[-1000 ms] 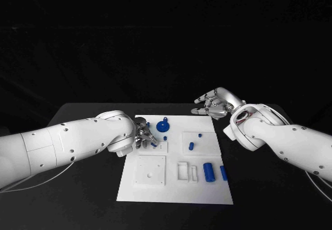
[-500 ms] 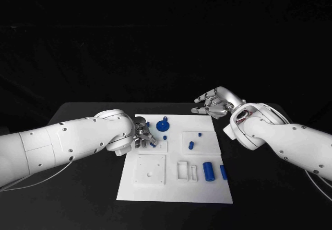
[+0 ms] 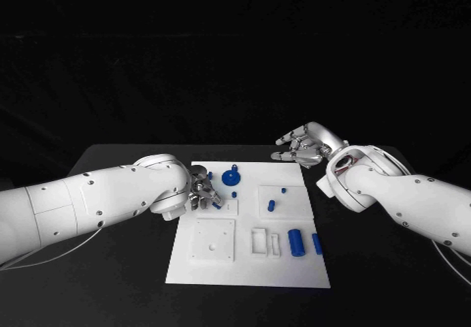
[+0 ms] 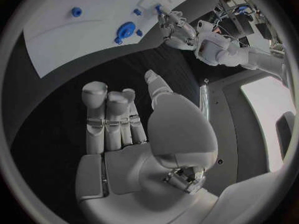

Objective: Assemble the parts on the task board

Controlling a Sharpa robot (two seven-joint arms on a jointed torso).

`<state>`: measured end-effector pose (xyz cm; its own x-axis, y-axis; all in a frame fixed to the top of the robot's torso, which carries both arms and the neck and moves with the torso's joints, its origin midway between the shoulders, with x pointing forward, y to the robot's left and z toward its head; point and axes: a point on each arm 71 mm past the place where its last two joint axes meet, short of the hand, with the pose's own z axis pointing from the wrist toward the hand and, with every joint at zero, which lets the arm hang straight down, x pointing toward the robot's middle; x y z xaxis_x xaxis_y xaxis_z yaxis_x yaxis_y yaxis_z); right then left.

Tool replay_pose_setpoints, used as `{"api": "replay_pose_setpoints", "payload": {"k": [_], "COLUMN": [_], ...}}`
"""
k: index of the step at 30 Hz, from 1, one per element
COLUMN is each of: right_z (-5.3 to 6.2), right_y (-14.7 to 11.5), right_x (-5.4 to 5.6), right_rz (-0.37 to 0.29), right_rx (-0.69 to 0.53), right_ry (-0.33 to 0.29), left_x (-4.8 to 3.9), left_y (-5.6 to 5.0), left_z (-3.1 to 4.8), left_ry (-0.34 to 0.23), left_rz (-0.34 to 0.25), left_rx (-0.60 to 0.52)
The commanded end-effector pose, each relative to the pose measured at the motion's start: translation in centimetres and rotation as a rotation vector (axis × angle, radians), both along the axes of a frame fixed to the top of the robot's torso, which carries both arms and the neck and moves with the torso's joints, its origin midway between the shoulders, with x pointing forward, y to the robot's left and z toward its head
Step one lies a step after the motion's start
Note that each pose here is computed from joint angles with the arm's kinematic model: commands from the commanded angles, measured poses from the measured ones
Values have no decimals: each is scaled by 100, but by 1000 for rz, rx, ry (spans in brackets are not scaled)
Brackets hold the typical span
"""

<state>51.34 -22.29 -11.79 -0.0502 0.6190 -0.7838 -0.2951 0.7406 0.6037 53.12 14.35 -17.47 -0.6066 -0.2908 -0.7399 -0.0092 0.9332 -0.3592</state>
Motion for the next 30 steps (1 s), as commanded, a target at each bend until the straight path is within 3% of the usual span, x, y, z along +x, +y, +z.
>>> {"api": "replay_pose_setpoints", "payload": {"k": [1,17,30], "right_z": [-4,-8,-10], "right_y": [17,21,20], "right_x": [0,2,2], "right_rz": [13,15,16], "right_rx": [-3,-3,-1], "right_ry": [3,8,10], "left_x": [-42,-59,-68], "left_y": [-11,-27,-34], "left_z": [-75,-92,-89], "left_ry": [41,58,37], "left_rz": [-17,-38,-55], "left_rx": [30,47,71]}}
